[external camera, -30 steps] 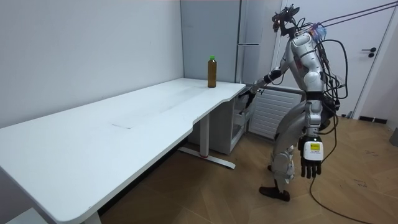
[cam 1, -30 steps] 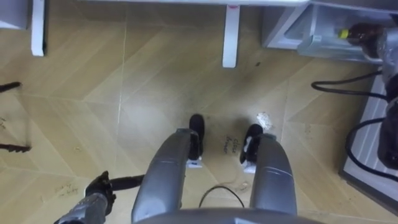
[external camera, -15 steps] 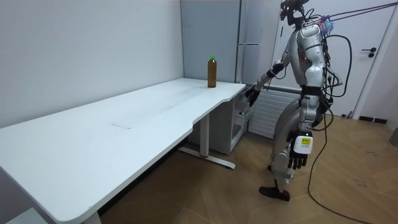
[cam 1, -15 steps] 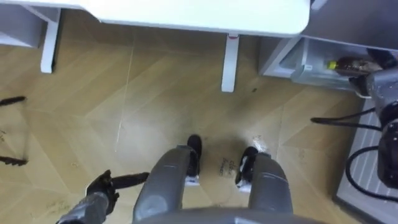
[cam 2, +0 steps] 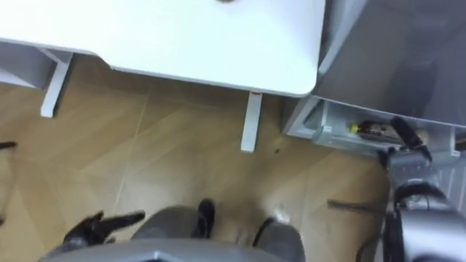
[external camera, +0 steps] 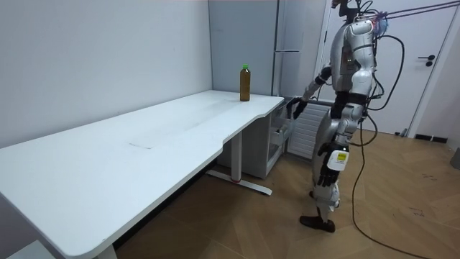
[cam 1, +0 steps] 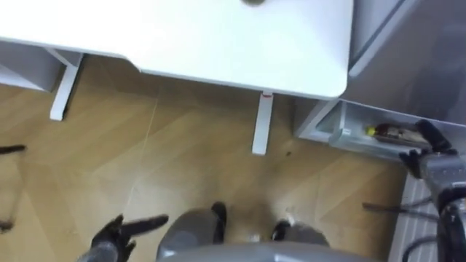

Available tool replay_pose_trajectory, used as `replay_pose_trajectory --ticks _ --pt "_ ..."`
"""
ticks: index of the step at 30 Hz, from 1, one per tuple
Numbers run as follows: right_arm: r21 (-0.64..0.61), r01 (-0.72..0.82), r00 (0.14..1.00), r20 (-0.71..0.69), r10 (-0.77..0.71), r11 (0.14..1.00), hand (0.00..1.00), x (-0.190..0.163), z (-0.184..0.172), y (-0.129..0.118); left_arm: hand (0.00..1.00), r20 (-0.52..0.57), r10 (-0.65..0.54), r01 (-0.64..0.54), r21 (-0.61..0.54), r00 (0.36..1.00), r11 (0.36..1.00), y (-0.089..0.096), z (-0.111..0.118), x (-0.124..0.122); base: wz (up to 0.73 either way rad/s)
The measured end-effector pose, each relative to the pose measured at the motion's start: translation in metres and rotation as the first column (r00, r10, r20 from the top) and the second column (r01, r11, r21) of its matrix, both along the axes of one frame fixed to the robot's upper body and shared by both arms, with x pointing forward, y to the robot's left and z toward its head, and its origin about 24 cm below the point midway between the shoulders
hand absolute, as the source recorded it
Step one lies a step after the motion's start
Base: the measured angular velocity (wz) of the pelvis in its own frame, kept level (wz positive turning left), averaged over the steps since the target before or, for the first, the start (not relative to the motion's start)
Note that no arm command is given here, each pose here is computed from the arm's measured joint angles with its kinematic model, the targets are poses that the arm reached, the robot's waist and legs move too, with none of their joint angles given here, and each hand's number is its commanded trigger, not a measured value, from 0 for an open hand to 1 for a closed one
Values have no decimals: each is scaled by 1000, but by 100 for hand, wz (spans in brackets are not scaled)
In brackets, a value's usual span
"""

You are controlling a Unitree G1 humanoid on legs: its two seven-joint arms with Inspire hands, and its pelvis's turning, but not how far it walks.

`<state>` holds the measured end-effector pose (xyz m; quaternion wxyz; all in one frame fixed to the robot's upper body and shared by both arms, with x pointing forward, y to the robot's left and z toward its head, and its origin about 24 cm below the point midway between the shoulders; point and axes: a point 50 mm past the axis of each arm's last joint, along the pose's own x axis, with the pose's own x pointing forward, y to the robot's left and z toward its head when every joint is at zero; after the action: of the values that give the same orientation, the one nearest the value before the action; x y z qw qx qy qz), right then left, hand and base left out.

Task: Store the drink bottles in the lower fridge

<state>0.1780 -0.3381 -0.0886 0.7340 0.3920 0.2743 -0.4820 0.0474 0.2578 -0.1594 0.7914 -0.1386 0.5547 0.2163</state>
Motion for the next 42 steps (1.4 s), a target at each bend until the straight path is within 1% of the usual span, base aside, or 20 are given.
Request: replay_pose_trajectory --ticks 2,5,8,10,12,14,16,19,21,22,24,26,29,33,37,39,42 --pt "1 -2 1000 -6 2 1000 0 -18 -8 0 0 -8 9 -9 3 1000 1000 2 0 -7 -4" --pt "6 -46 997 -55 46 999 0 -46 -22 7 0 -30 30 -30 2 999 1000 2 -1 -21 -7" --pt "-28 -182 976 -126 177 983 0 -68 -31 11 0 -30 66 -66 -11 997 998 1 0 -34 -6" --pt "-42 -277 946 -187 264 960 0 -79 -35 15 0 -33 65 -66 -21 997 998 -1 -1 -36 -8" --pt "-30 -412 884 -256 392 911 0 -90 -43 26 0 -35 57 -58 -25 998 998 -4 -2 -36 -10" --pt "-8 -493 835 -284 471 870 0 -96 -49 36 0 -33 58 -59 -25 998 998 -5 -2 -36 -12" --pt "17 -534 803 -304 513 845 0 -102 -53 43 0 -30 60 -60 -22 998 998 -5 -2 -37 -5" --pt "59 -601 729 -366 578 797 0 -117 -60 50 0 -20 59 -59 -11 998 998 -5 -2 -34 4" --pt "105 -684 626 -424 655 722 0 -127 -65 59 0 -35 45 -45 3 998 999 -5 -2 -36 0" --pt "119 -702 600 -433 673 702 0 -129 -67 62 0 -37 39 -39 6 999 999 -5 -2 -36 0" --pt "169 -764 495 -465 734 622 0 -140 -71 70 0 -38 49 -49 7 998 999 -6 -3 -37 0" --pt "198 -787 444 -474 760 584 0 -145 -73 77 0 -36 65 -65 3 997 998 -8 -3 -36 -2" --pt "232 -796 413 -467 782 559 0 -149 -77 88 0 -40 70 -71 -2 997 998 -14 -5 -35 0" --pt "249 -818 358 -486 797 519 0 -151 -78 89 0 -62 0 0 4 998 1000 -18 -6 -37 -10" --pt "246 -838 324 -493 807 487 0 -146 -77 88 0 -66 -77 79 21 995 997 -19 -6 -29 -6" --pt "242 -858 292 -497 818 453 0 -141 -77 88 0 -73 -134 137 35 988 990 -18 -6 -23 -5" --pt "239 -871 268 -500 824 429 0 -138 -77 89 0 -73 -190 194 53 979 979 -17 -5 -14 0"
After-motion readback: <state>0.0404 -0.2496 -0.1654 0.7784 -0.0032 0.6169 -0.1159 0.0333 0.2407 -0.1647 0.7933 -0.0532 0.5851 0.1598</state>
